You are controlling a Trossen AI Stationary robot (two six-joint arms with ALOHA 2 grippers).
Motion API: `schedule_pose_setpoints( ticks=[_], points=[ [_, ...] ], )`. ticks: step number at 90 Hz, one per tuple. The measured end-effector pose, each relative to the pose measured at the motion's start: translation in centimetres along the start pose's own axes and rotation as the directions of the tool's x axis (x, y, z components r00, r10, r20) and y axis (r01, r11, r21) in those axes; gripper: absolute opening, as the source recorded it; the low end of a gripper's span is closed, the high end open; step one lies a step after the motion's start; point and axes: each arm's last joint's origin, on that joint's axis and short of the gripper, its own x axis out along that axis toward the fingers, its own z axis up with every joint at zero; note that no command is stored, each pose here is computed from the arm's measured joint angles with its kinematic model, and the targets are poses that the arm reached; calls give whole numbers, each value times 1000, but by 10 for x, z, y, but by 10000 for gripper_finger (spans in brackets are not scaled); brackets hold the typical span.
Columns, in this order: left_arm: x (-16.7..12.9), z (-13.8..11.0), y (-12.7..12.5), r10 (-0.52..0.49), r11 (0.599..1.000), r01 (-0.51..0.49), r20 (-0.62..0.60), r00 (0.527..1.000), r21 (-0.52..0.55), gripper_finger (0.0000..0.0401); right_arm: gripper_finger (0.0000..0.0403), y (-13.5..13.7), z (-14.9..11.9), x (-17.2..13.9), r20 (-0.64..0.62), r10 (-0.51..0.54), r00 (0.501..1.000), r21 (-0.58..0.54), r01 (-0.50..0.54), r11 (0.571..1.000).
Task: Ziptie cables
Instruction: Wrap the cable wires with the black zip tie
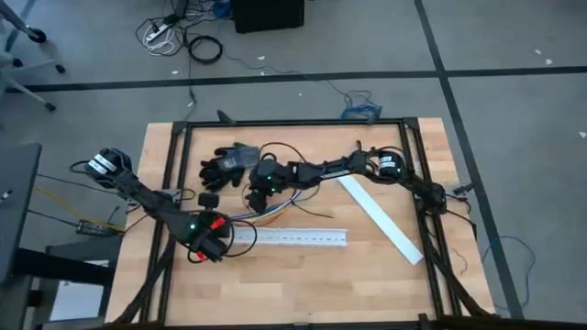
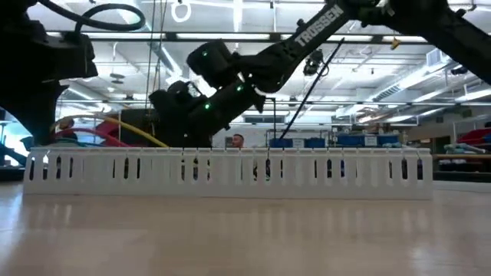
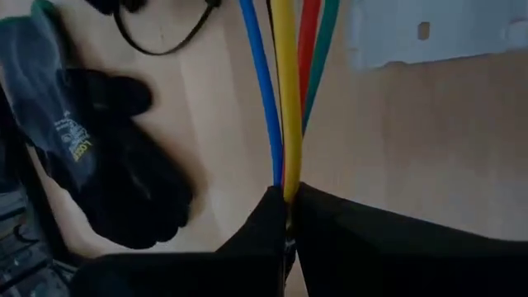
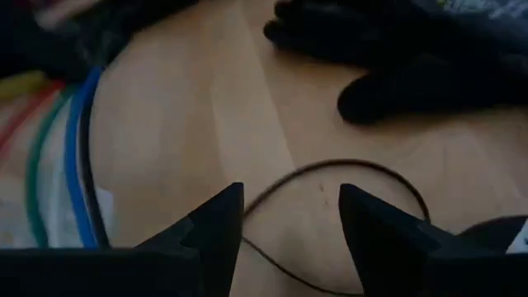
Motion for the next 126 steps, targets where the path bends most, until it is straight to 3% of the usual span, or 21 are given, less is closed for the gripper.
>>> schedule_pose_setpoints(
  ticks=[18, 31, 46, 70, 98, 126],
  points=[
    [0, 0, -1, -18, 1000, 18, -6, 1000, -5, 0, 197, 2, 1, 1, 16, -17, 1000, -218, 20, 976],
    [0, 0, -1, -21, 1000, 21, -8, 1000, -5, 0, 195, 7, 10, -4, 1, 21, 1000, -459, -18, 888],
    [0, 0, -1, -24, 1000, 24, -9, 1000, -6, 0, 193, 13, 32, -11, -30, 28, 999, -578, -41, 815],
    [0, 0, -1, -25, 999, 24, -9, 1000, -27, 0, 192, -15, 62, -28, -120, 24, 993, -541, -85, 837],
    [0, 0, -1, -18, 999, 17, -6, 1000, -27, 0, 192, -31, 64, -30, -129, 40, 991, -529, -103, 843],
    [0, 1, -1, -19, 999, 20, 4, 1000, -40, 0, 189, -26, 21, 2, -264, 0, 964, -519, -142, 843]
  ],
)
